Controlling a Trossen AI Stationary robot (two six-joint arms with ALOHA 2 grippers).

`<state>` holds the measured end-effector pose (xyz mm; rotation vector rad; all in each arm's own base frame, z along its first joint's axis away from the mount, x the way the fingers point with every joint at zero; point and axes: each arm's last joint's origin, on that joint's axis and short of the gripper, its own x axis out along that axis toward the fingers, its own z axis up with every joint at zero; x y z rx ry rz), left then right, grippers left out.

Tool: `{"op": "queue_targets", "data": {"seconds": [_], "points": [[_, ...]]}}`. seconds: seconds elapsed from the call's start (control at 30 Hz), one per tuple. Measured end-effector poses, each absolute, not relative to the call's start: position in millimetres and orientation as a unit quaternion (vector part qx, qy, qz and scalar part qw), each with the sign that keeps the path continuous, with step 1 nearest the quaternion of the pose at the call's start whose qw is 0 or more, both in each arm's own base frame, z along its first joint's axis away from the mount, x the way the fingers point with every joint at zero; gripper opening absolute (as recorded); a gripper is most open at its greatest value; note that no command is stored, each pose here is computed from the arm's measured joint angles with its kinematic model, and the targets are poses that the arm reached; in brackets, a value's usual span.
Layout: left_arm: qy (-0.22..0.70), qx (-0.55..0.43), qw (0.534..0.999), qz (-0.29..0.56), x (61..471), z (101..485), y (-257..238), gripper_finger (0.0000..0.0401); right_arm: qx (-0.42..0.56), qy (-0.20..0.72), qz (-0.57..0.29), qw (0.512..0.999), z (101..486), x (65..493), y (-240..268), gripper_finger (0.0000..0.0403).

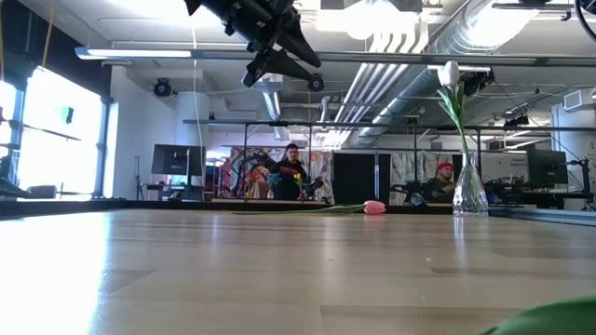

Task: Sort flowers into vase by color
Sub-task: Put the middle pink tulip into the blue vase

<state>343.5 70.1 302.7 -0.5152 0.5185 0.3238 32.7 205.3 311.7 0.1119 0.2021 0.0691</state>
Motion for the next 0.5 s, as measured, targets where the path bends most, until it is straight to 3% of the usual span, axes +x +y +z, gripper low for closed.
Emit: {"op": "queue_targets", "data": {"seconds": [0.23,0.5], "points": [[0.252,-0.265,0.918,0.155,343.5,302.6,69.7,0.0117,0.095,0.118,0.027,0.988,311.3,37.8,205.5,0.0036],[0.253,-0.265,0.918,0.154,343.5,302.6,69.5,0.0117,0.167,0.163,0.034,0.972,309.9,37.0,206.6,0.0113]]}}
